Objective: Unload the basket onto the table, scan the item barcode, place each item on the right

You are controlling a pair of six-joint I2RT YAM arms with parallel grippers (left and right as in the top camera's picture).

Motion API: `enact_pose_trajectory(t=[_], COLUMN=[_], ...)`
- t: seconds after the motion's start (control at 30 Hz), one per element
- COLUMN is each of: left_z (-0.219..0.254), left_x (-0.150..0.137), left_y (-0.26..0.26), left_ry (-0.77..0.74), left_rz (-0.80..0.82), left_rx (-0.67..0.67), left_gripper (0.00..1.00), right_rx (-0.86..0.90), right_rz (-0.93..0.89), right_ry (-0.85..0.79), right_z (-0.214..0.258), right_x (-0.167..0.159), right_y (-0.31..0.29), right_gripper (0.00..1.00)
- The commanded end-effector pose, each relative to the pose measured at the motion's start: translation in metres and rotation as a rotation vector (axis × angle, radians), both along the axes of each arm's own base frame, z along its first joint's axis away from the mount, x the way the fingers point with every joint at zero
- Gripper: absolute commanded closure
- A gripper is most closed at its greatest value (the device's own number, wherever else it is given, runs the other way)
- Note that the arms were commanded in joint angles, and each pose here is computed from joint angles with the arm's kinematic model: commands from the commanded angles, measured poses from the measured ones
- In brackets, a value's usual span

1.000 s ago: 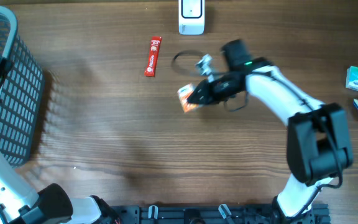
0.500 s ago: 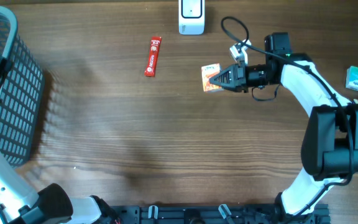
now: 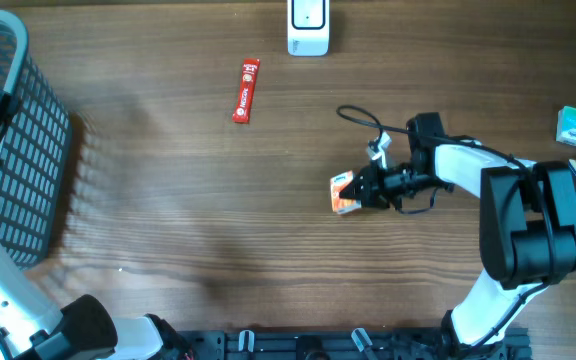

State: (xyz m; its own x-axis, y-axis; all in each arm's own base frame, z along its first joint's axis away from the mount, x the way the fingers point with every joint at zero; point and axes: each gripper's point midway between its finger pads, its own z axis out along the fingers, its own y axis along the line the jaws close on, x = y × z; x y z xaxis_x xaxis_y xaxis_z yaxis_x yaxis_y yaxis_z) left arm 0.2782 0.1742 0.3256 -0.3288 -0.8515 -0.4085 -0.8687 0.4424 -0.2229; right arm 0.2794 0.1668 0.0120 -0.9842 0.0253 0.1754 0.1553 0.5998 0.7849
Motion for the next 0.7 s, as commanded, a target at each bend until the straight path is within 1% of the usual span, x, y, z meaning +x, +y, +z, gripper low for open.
enact_pose_trajectory(t=[0.0,0.03,0.1,0.13,0.17,0.23,0.33,0.37,0.43,0.5,0.57,0.67], left_z=[0.000,0.000,0.000,0.000,0.000,0.000,0.000,0.000,0.000,0.000,0.000,0.000], left_x=[0.000,0.000,0.000,0.000,0.000,0.000,0.000,0.000,0.000,0.000,0.000,0.000], left_y=[0.003,0.003,0.003,0.003,0.003,0.003,0.003,0.003,0.003,0.003,0.003,0.003], left_ry=[-0.002,-0.002,-0.002,-0.002,-0.002,-0.002,-0.002,-0.002,-0.002,-0.002,-0.002,-0.002], left_rz=[0.017,0.017,0.017,0.017,0.016,0.017,0.017,0.016,0.016,0.017,0.017,0.016], left_rx=[0.002,0.002,0.002,0.002,0.002,0.002,0.002,0.002,0.002,0.002,0.002,0.002], left_gripper=[0.00,0.00,0.00,0.00,0.00,0.00,0.00,0.00,0.00,0.00,0.00,0.00], right_rx=[-0.189,-0.247,-0.341,-0.370,-0.439,-0.509,-0.474,-0.446,-0.412,-0.410,-0.425,-0.509], right_rz=[-0.041,-0.058,-0.069,-0.067,-0.060,-0.050,0.020,0.046,0.077,0.098,0.119,0.136], right_ry=[0.048,0.063,0.088,0.094,0.110,0.122,0.077,0.060,0.041,0.042,0.037,0.008], right_z=[-0.027,-0.033,-0.037,-0.037,-0.033,-0.025,-0.005,0.003,0.009,0.009,0.008,0.007], right_x=[-0.001,0.000,0.000,0.000,0.002,0.006,0.015,0.017,0.017,0.014,0.011,0.012], right_y=[-0.021,-0.028,-0.041,-0.045,-0.054,-0.064,-0.058,-0.051,-0.042,-0.033,-0.029,-0.034], right_gripper=[0.54,0.53,0.45,0.42,0.42,0.45,0.53,0.57,0.69,0.76,0.76,0.70])
